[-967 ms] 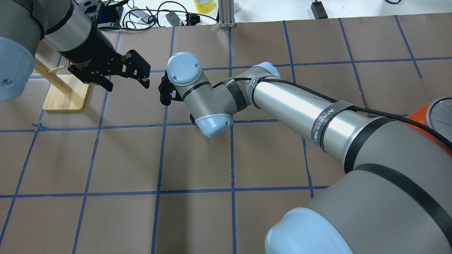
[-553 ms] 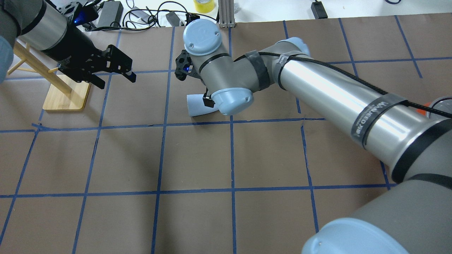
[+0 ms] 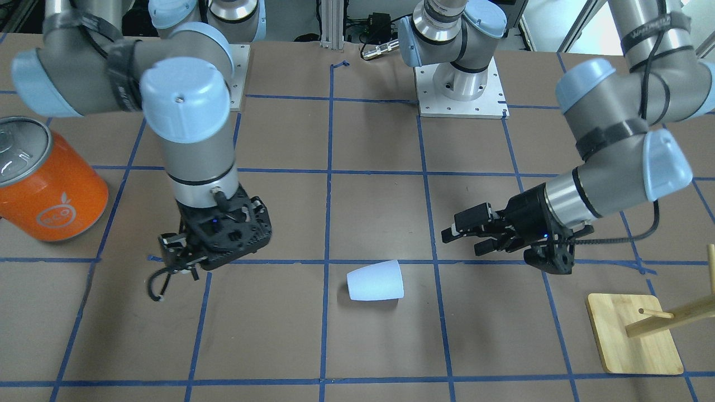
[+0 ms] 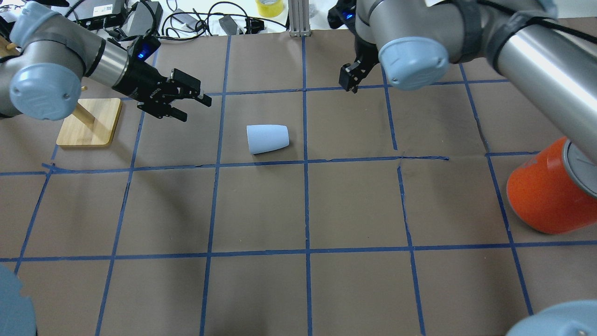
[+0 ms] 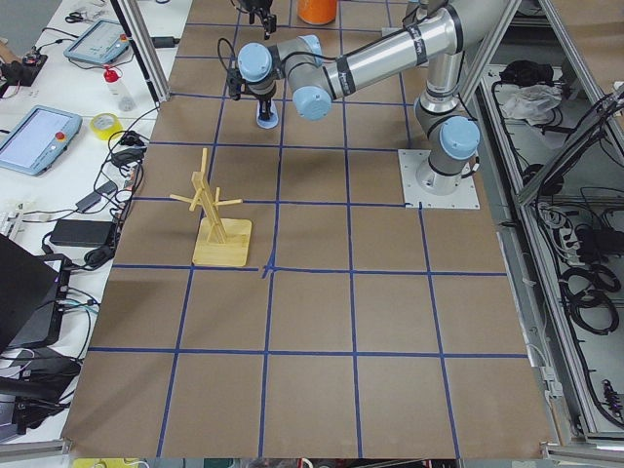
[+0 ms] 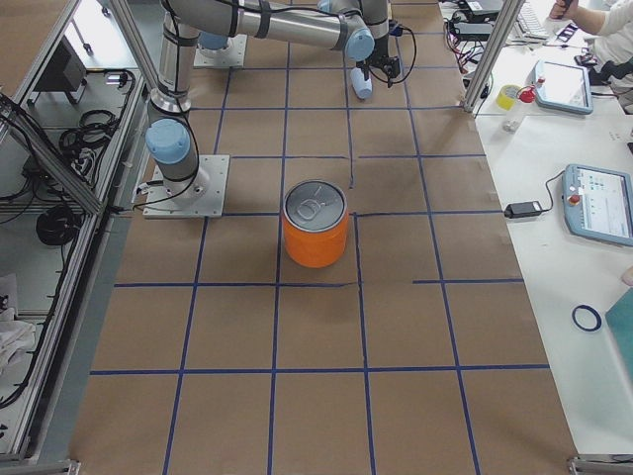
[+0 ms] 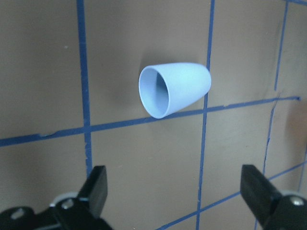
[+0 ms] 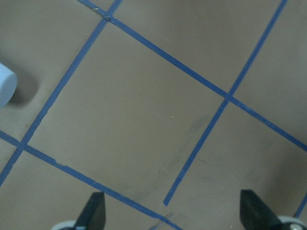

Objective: Flip cup
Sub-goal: 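Reach the left gripper to the cup's closed end while the right arm withdraws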

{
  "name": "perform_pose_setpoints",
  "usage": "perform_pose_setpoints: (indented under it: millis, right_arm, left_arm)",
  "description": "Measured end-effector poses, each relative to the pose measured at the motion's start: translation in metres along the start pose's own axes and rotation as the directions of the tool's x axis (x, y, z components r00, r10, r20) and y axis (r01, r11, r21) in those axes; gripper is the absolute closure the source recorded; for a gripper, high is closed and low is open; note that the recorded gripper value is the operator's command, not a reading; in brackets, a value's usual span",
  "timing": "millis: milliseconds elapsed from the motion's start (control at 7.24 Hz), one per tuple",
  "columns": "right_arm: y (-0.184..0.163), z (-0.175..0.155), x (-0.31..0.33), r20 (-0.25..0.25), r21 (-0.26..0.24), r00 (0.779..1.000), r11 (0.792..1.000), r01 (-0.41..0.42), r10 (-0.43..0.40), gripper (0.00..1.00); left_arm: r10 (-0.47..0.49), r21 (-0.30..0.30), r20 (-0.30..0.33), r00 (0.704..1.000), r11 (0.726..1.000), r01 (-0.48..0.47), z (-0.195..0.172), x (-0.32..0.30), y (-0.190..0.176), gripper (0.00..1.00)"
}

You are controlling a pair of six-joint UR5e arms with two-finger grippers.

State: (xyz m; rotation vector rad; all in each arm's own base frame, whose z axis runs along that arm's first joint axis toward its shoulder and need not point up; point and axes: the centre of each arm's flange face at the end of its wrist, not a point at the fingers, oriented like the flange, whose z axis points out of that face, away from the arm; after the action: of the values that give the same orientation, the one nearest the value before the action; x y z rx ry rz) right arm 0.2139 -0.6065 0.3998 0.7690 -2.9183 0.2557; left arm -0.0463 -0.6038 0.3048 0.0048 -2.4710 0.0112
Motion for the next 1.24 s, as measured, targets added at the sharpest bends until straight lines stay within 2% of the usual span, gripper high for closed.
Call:
perform_pose_setpoints:
  millis: [138,276,415,553,691,829,967,1106,1244]
  right_arm:
    - [0.016,-0.020,0.021,0.021,-0.014,0.995,0.995,-0.100,0.100,0.00]
    - [0.036,-0.040,0.041,0.039,-0.046,0.980,0.980,-0.192,0.193,0.00]
    - [0.055,-0.056,0.053,0.047,-0.086,0.952,0.950,-0.299,0.303,0.00]
    - [0.067,-0.067,0.057,0.048,-0.115,0.914,0.911,-0.396,0.403,0.00]
    - [0.072,-0.069,0.060,0.046,-0.130,0.888,0.884,-0.449,0.458,0.00]
    - [0.073,-0.068,0.063,0.047,-0.135,0.874,0.870,-0.473,0.483,0.00]
    - [0.073,-0.070,0.062,0.053,-0.133,0.870,0.866,-0.481,0.491,0.00]
    - [0.076,-0.075,0.060,0.054,-0.134,0.869,0.866,-0.482,0.492,0.00]
    - [0.082,-0.081,0.057,0.054,-0.143,0.869,0.865,-0.481,0.493,0.00]
  left_arm:
    - [0.004,-0.002,-0.078,0.997,1.000,-0.004,0.028,-0.018,-0.011,0.00]
    - [0.021,-0.001,-0.187,0.982,1.000,-0.021,0.060,-0.035,-0.014,0.00]
    - [0.044,0.001,-0.276,0.960,0.999,-0.045,0.089,-0.049,-0.009,0.00]
    - [0.049,0.001,-0.342,0.938,0.999,-0.052,0.113,-0.061,-0.002,0.04]
    - [0.034,-0.002,-0.395,0.918,0.999,-0.038,0.131,-0.070,0.003,0.11]
    - [0.017,-0.004,-0.438,0.899,1.000,-0.020,0.145,-0.073,0.005,0.21]
    - [0.008,-0.002,-0.476,0.879,1.000,-0.010,0.156,-0.072,0.004,0.67]
    - [0.006,0.005,-0.513,0.858,1.000,-0.004,0.164,-0.066,0.002,0.90]
    - [0.004,0.014,-0.544,0.839,1.000,0.005,0.168,-0.062,0.000,1.00]
